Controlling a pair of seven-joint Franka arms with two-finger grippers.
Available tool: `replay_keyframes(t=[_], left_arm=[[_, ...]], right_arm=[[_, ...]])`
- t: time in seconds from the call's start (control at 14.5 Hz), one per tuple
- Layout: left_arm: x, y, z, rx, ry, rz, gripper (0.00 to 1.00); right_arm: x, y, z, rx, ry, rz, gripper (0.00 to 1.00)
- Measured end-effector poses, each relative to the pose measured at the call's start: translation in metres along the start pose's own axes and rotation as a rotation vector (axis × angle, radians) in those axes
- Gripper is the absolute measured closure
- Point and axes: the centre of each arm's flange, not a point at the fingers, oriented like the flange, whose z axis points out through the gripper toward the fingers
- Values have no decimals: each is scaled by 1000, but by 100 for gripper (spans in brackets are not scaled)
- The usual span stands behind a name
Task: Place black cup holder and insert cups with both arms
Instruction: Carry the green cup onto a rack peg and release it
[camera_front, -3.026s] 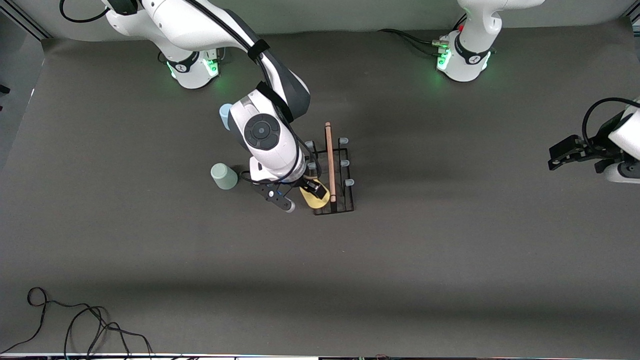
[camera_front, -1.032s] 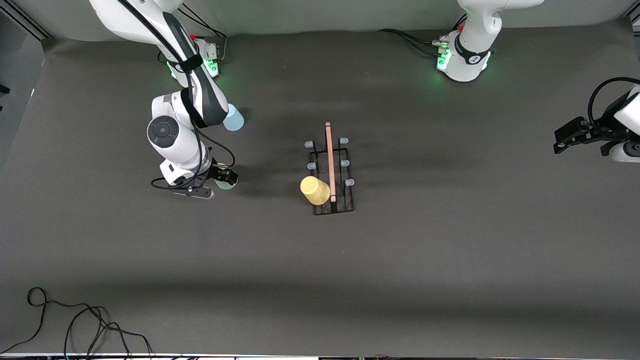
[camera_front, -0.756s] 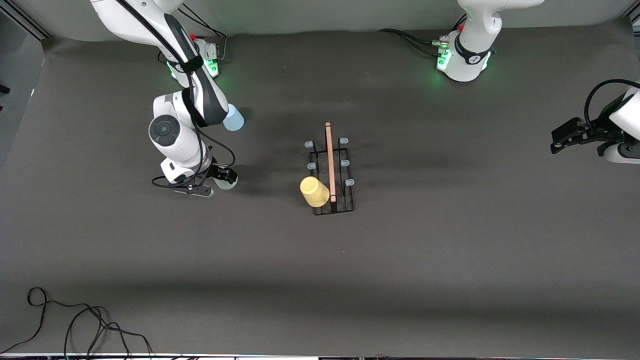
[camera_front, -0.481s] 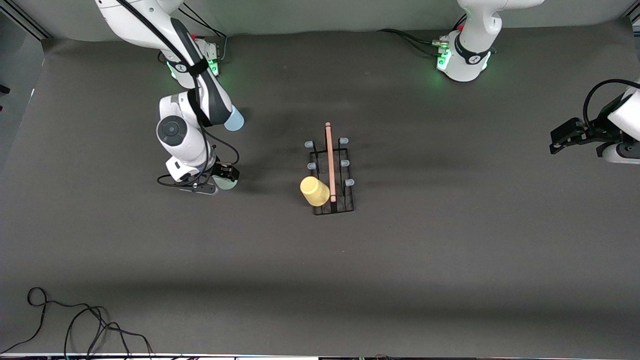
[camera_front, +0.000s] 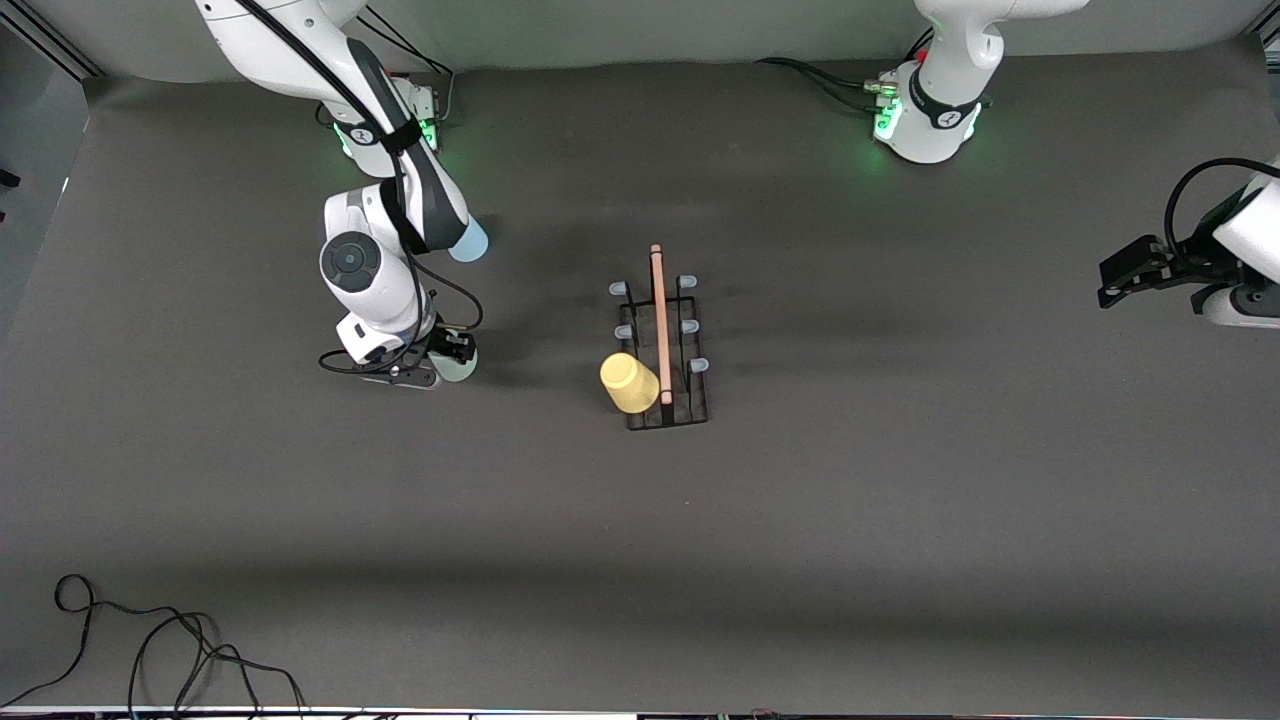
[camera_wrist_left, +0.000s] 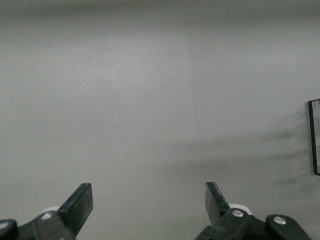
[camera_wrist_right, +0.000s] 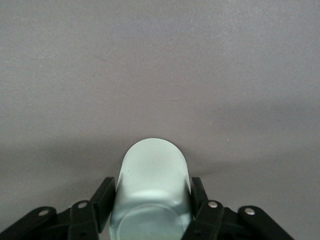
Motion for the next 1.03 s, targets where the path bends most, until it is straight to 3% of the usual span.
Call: replay_keyframes(t=[0.55,1.03], left_arm=[[1,12,-1,0,0,18,0],[0,13,0,-1,-7,19,0]], right_arm=[[-5,-21,-96,100,-53,88,34],[-55,-136,-165,157,-75,209,34]])
